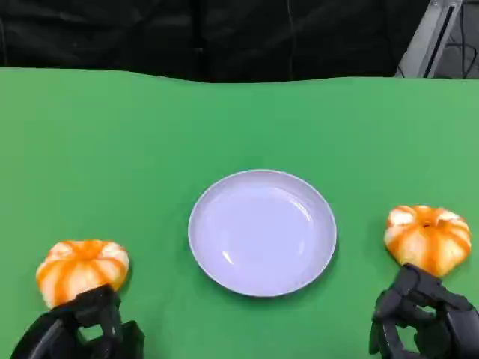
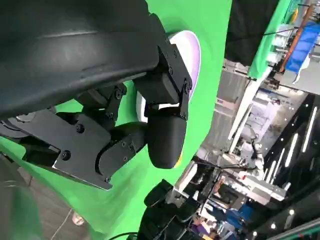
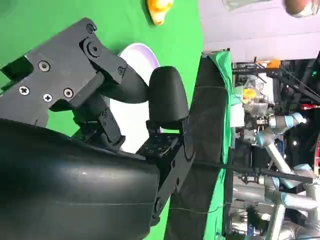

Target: Grasp the bread from the table and place it into the plate.

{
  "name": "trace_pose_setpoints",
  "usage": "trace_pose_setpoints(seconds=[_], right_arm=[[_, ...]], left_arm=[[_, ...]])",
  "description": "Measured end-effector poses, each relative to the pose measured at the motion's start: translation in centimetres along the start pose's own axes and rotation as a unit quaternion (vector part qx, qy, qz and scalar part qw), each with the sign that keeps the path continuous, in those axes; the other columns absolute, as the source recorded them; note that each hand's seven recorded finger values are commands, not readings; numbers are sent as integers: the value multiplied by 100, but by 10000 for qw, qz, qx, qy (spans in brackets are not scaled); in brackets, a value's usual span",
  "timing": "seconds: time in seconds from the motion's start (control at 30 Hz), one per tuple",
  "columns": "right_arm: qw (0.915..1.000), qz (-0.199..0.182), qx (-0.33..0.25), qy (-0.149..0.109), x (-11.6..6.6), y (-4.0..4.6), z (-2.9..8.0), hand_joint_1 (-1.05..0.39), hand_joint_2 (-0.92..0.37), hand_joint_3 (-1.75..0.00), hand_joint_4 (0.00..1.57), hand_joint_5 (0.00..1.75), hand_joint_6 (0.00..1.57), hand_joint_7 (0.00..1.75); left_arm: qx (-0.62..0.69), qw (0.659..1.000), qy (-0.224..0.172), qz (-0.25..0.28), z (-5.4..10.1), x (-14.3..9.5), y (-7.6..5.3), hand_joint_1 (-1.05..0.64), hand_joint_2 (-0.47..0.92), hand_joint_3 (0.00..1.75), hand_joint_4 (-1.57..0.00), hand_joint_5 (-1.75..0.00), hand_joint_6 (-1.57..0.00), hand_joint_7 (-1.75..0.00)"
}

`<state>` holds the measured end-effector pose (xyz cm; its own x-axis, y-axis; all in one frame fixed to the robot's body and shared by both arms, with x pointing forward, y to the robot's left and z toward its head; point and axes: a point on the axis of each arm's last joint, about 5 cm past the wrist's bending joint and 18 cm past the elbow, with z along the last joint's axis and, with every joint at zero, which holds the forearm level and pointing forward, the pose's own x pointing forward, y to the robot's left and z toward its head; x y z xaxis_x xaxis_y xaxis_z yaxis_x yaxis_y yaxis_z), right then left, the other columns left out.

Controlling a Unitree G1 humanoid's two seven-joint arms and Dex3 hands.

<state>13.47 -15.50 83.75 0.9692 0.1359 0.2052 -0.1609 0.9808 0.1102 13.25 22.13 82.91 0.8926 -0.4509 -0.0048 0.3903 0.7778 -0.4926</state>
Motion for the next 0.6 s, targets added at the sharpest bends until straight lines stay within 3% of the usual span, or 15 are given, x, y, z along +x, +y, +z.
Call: trace_pose_setpoints(seconds=[0.23,0.6], right_arm=[[10000,45,4,16,-3,1,-8,-16,-52,-127,81,175,70,163],[10000,26,5,9,1,2,-6,-15,-52,-128,82,175,72,163]], left_arm=[[-8,10000,-1,2,-2,0,-1,-15,61,104,-82,-175,-85,-151],[-3,10000,-5,6,0,-2,-1,-13,66,97,-80,-175,-84,-146]])
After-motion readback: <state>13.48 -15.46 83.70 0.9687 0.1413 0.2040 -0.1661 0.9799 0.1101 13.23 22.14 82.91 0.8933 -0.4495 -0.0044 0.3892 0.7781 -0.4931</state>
